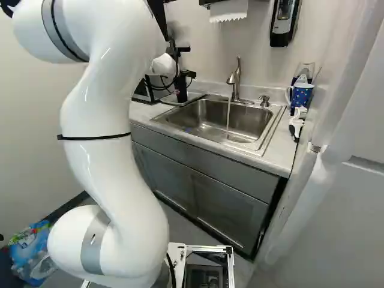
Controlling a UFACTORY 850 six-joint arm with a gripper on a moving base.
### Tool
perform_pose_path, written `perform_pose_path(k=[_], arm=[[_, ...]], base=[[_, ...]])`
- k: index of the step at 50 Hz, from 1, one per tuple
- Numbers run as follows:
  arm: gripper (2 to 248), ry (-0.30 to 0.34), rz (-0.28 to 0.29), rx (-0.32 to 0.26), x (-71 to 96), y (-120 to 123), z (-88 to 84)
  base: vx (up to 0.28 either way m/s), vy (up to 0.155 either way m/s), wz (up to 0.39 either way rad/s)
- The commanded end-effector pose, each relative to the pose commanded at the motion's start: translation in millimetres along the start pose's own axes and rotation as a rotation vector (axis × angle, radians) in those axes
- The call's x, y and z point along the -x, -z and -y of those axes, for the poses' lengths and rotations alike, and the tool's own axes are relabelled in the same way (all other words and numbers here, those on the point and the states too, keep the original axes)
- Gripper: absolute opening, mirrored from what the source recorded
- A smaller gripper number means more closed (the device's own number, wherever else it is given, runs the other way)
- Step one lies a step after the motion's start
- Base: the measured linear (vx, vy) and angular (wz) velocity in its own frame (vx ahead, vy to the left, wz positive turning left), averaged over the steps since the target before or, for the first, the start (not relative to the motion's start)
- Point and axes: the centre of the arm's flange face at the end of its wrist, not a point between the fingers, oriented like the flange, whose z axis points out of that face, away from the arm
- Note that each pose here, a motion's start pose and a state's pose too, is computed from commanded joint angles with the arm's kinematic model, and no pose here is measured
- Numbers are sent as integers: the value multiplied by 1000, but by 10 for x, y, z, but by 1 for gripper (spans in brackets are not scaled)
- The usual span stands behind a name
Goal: Rinse the cup and place it in the tray
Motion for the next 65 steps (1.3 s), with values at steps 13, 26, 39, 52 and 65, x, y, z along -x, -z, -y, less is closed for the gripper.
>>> perform_pose_path(k=[13,26,39,52,65], arm=[[247,-4,-14,11,-91,311,-76],[247,-8,-33,25,-186,575,-170],[247,-15,-56,47,-300,761,-308],[247,-23,-84,75,-437,857,-488],[247,-31,-112,106,-584,912,-680]], base=[[0,0,0],[0,0,0],[0,0,0],[0,0,0],[0,0,0]])
